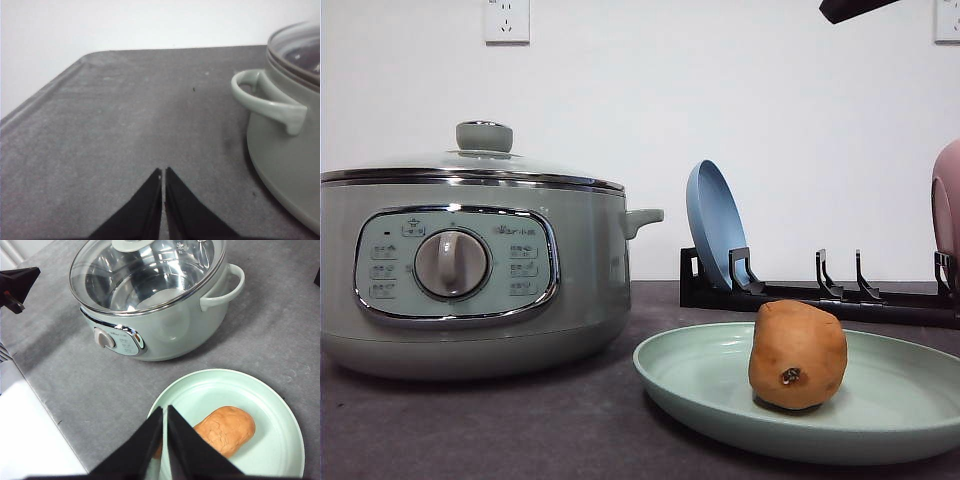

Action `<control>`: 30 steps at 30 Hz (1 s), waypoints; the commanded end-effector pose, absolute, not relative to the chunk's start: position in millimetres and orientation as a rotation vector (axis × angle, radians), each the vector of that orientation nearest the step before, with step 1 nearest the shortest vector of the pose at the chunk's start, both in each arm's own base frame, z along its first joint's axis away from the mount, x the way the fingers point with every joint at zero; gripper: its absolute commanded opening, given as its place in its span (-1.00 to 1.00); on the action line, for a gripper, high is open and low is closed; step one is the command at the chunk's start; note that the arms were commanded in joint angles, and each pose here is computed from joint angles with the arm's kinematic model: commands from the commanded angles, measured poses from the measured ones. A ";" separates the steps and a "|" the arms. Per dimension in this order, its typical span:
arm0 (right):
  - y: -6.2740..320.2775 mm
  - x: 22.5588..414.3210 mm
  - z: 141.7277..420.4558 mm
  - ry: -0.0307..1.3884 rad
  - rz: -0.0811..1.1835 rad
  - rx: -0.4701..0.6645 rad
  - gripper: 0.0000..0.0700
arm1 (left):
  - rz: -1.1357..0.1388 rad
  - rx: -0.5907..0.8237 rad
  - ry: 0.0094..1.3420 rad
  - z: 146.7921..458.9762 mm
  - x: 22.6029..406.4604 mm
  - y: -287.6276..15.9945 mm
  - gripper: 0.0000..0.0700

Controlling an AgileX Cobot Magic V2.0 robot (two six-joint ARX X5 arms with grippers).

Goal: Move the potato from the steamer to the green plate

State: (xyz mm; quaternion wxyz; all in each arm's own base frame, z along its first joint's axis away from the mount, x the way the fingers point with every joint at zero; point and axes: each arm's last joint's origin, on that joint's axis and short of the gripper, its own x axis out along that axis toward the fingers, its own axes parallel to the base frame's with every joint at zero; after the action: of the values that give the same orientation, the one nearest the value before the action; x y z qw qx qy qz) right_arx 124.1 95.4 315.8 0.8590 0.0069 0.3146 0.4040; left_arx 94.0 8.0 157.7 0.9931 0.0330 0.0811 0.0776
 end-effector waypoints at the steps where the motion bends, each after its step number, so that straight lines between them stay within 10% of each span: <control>1: 96.6 124.1 322.8 0.636 0.855 0.026 -1.00 | 0.162 0.061 0.177 151.6 94.8 8.4 -0.99; 30: 88.7 121.1 330.4 0.543 0.831 -0.003 -1.00 | 0.177 -0.134 0.163 149.7 95.2 8.4 -0.99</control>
State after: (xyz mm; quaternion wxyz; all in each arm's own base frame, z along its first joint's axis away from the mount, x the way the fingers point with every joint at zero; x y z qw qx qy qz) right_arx 122.7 90.9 321.5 0.8715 0.0080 0.2863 0.3981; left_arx 94.4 8.1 157.1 0.9919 -0.0641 0.0693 0.0846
